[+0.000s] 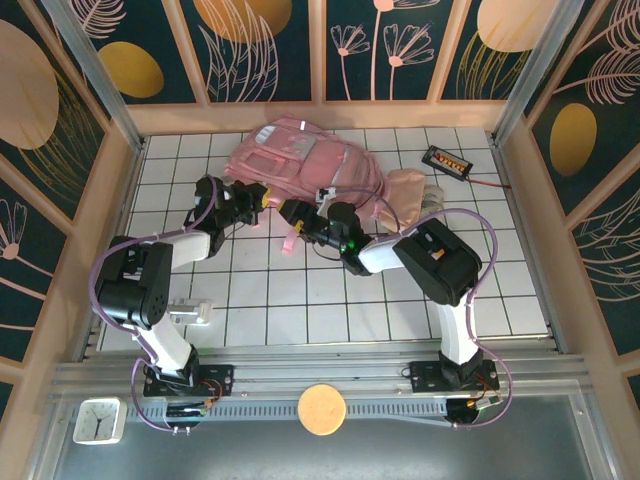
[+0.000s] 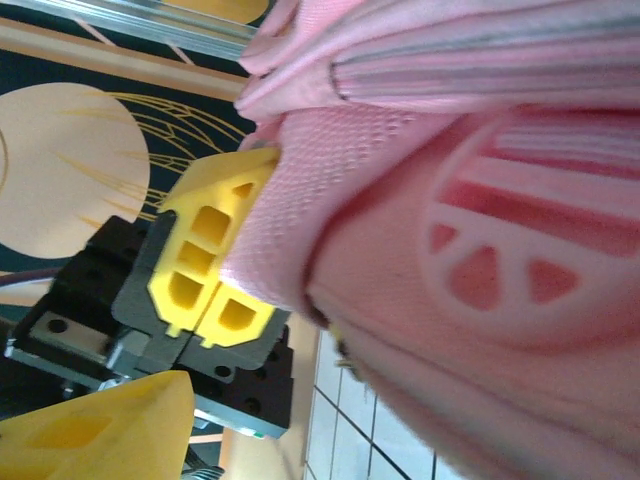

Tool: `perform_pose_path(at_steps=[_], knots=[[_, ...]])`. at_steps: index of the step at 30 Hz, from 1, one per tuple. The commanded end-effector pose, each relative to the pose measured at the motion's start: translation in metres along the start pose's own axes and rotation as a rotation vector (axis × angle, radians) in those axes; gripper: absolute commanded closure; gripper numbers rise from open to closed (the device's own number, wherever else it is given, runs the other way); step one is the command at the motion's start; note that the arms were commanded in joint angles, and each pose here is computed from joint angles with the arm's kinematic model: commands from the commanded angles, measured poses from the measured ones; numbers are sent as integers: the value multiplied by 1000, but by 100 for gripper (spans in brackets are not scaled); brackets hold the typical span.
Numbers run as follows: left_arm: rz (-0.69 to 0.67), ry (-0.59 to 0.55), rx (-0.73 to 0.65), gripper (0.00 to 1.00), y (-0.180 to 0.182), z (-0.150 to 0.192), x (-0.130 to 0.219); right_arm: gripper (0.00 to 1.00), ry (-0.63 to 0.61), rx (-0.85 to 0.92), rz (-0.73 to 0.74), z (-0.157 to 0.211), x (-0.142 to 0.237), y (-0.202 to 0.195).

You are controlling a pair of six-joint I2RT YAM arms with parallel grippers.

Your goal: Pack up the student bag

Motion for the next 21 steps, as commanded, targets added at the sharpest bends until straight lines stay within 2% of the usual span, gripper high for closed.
perform_pose_path(at_steps=[1, 12, 21], knots=[[160, 124, -33, 100, -53, 28, 5, 26, -25, -15, 33, -5, -2, -8], [159, 136, -17, 100, -49, 29, 4, 26, -59, 46, 32, -25, -8, -5], [158, 138, -10, 100, -47, 28, 3, 33, -48, 79, -7, -25, -4, 4]])
Point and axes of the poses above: each hand's point on the last joint's axis, 136 mm out from that joint toward the fingers, its own x axis back along the fingers, its own y axis along the line the jaws close on, z = x × y, the point moved 6 cm from there along x, back along the fingers, and after that the axes turned 8 degrees about x, right-handed, at the moved point
